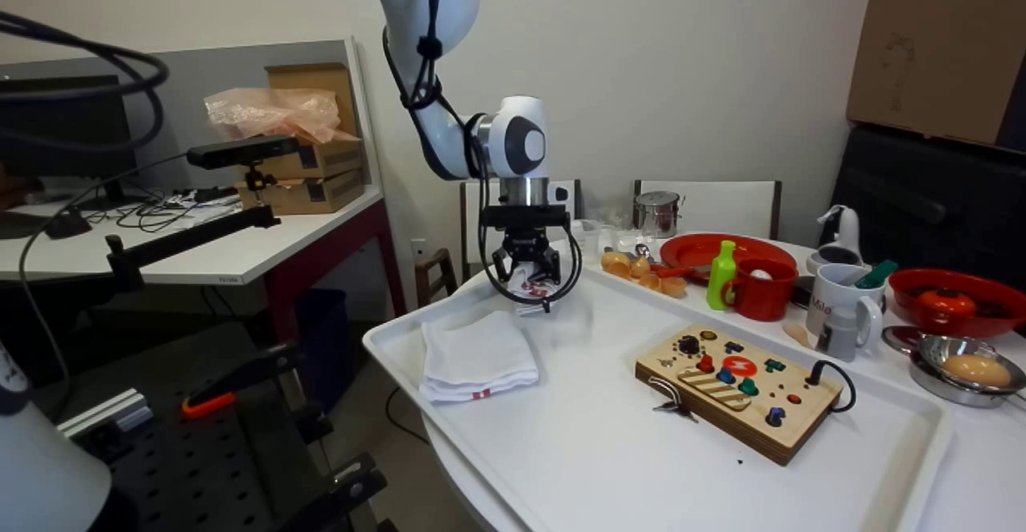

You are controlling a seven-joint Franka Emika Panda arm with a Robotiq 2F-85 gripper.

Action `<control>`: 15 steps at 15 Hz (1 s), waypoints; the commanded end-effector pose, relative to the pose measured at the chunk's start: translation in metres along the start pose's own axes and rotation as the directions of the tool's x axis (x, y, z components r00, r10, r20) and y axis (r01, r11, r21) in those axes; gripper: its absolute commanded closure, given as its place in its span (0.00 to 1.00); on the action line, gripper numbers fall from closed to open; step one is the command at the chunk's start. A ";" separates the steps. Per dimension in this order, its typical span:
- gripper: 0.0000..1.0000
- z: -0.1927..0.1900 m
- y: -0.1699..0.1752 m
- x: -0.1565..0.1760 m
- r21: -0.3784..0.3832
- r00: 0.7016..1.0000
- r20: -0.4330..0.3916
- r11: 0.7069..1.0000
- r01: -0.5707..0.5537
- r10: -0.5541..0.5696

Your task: Use the white and red towel at the back to wipe the tray

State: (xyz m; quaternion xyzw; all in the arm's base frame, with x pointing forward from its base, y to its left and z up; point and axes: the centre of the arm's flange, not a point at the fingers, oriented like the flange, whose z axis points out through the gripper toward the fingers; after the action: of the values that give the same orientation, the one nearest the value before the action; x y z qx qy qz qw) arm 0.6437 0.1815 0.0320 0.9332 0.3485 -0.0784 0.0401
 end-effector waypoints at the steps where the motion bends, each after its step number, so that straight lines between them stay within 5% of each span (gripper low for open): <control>1: 1.00 0.007 0.008 0.003 -0.055 0.999 0.029 0.998 0.016 -0.015; 15: 1.00 0.046 0.099 -0.057 -0.058 0.965 0.129 0.973 -0.222 0.228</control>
State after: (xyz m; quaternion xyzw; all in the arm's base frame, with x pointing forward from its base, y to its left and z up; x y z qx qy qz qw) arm 0.6589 0.0899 0.0162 0.9509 0.2749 -0.1133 0.0863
